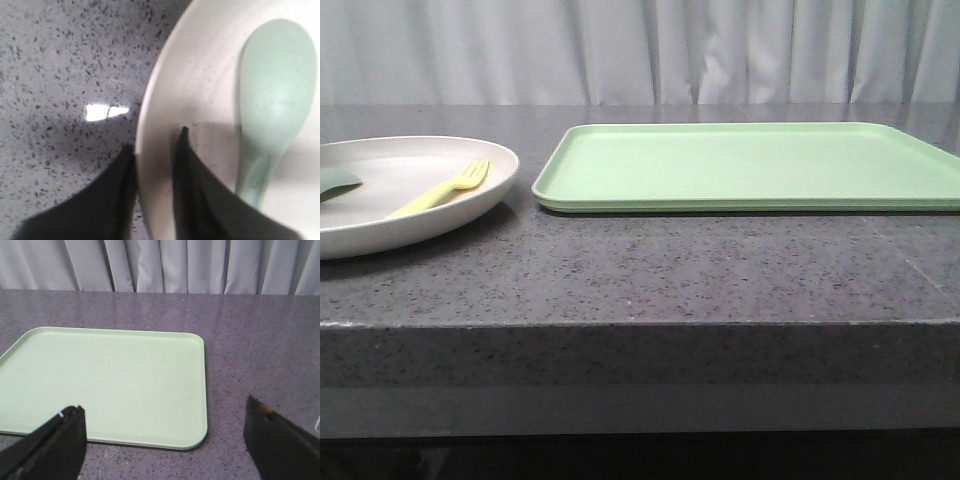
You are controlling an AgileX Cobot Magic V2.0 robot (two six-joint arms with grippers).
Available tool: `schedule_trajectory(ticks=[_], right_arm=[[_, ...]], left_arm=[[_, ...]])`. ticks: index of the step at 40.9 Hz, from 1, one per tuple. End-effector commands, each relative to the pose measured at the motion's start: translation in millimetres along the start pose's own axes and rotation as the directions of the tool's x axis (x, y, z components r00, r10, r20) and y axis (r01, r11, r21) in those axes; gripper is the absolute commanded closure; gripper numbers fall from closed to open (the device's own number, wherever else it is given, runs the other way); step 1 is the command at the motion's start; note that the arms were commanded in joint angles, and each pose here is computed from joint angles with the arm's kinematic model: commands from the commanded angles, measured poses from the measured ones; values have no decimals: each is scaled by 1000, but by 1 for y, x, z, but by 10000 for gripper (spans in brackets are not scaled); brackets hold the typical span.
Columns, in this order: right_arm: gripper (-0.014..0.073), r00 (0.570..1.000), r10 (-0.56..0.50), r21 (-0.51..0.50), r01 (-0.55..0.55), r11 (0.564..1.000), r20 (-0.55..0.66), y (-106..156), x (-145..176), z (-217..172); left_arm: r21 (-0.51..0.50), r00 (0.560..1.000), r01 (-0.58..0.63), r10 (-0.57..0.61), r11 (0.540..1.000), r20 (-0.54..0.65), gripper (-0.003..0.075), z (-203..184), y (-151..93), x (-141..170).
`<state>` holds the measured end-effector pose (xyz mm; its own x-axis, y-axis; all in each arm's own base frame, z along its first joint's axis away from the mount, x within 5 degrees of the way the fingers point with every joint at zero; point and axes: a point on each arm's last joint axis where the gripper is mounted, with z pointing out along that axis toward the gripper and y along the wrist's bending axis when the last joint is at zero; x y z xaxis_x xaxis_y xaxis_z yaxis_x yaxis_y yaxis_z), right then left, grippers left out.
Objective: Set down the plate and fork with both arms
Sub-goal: 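Lower the left gripper to the cream plate rim and grasp it, then lift the plate with the left gripper and carry it over the tray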
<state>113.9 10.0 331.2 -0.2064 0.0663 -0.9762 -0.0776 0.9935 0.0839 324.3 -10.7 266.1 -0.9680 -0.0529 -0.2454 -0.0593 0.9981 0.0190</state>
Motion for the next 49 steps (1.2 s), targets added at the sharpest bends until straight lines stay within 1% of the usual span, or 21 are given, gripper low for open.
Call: schedule_trajectory(ticks=[1, 12, 16, 20, 23, 27, 30, 38, 41, 44, 47, 49], right_arm=[[-59, 994, -11, 1, 11, 1000, 107, 1, -18, -3], [-59, 995, -11, 1, 11, 1000, 102, 1, -18, -3], [-59, 995, -11, 0, 11, 1000, 99, 1, -18, -3], [-59, 995, -11, 0, 11, 1000, 96, 1, -17, -3], [-59, 996, -11, 0, 11, 1000, 93, 1, -17, -3], [-59, 996, -11, 0, 11, 1000, 90, 1, -17, -3], [-59, 996, -11, 0, 11, 1000, 86, 1, -16, -3], [-59, 997, -11, 0, 11, 1000, 75, 1, -15, -3], [-59, 997, -11, 0, 11, 1000, 73, 1, -15, -3], [-59, 997, -11, 0, 11, 1000, 71, 1, -15, -3], [-59, 997, -11, 0, 11, 1000, 70, 1, -15, -3], [-59, 997, -11, 0, 11, 1000, 70, 1, -15, -3]], left_arm=[[5, 997, 15, -15, 1000, 77, 736, -17, 1, -5], [4, 999, -1, 1, 1000, 53, 738, -17, 1, -3], [25, 999, 1, -3, 1000, 43, 738, -17, 5, -2], [81, 997, 42, -47, 996, 62, 738, -21, 14, -3], [142, 991, 79, -93, 987, 97, 738, -27, 22, -5], [240, 979, 116, -153, 964, 139, 738, -35, 32, -6], [291, 971, 131, -182, 948, 156, 738, -40, 39, -6], [362, 952, 176, -252, 915, 174, 738, -44, 53, -7], [413, 942, 184, -280, 892, 184, 738, -47, 54, -8], [480, 930, 186, -311, 858, 197, 738, -53, 52, -10], [521, 922, 182, -329, 834, 205, 738, -57, 49, -12], [533, 921, 175, -329, 828, 209, 738, -59, 46, -14]])
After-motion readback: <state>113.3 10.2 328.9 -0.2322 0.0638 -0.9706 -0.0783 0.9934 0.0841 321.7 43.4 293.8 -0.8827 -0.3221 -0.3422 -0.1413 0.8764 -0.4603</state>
